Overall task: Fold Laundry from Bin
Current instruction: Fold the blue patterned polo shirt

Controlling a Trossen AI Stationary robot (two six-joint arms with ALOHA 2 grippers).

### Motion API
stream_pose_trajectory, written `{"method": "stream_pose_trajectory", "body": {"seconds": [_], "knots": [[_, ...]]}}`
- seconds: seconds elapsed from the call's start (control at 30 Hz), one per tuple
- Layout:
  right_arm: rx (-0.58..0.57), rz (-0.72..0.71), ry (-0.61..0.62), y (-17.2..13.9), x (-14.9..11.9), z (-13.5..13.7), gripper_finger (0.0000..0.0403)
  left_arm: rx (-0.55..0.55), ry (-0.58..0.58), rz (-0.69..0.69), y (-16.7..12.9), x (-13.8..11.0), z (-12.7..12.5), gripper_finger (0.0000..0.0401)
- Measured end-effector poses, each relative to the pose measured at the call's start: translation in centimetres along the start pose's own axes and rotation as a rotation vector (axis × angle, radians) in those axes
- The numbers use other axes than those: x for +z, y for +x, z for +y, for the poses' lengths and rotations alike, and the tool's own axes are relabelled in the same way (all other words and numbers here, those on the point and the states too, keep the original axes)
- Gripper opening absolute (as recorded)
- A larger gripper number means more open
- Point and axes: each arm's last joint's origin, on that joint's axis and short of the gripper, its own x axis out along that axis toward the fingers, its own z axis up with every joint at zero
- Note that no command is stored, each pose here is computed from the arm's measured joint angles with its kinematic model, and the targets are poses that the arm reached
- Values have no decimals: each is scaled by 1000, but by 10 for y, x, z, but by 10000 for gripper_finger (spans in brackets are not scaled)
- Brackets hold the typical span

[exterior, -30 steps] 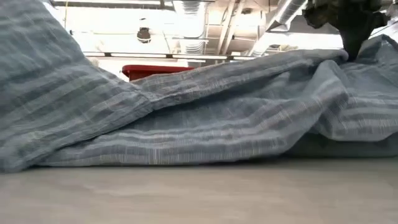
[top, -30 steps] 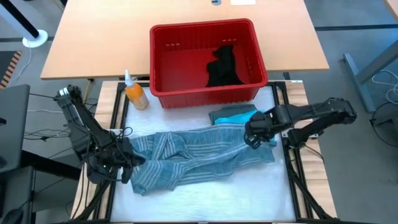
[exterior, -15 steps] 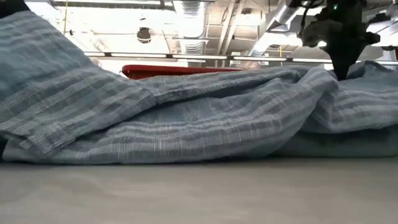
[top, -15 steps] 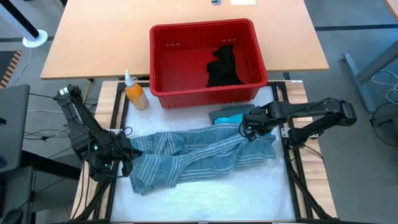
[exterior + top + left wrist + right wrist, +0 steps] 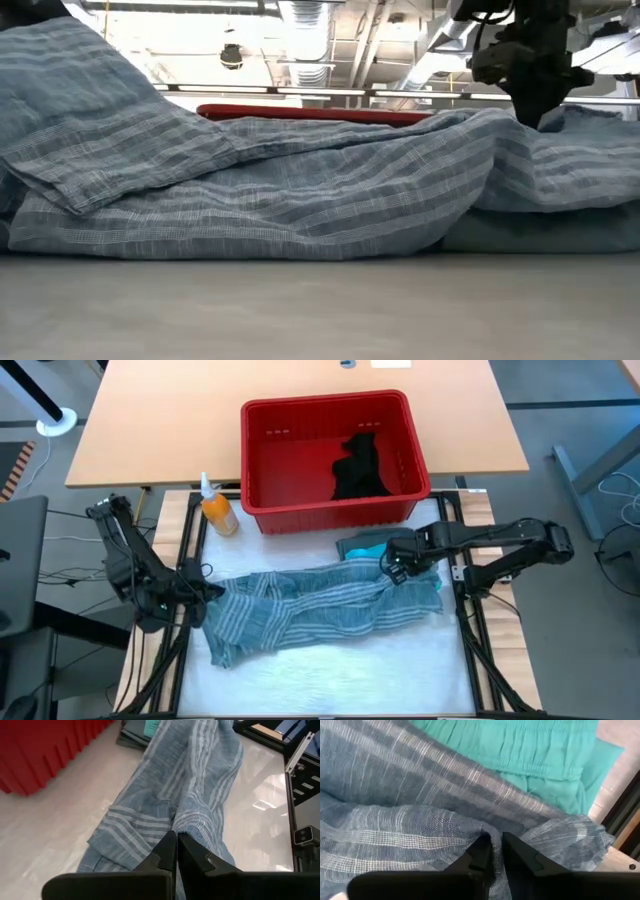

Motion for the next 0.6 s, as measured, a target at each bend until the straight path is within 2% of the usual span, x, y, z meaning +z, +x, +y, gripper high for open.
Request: {"method": "stream_pose_trajectory", "body": {"seconds": [0.23,0.47,0.6], "knots": [[-54,34,23,1,2,-8,113,-6,15,15,-2,3,6,0],[-55,53,31,1,1,-9,161,-12,26,53,-2,2,7,0],[-142,3,85,-5,4,-17,179,-14,30,66,-2,1,7,0]]}}
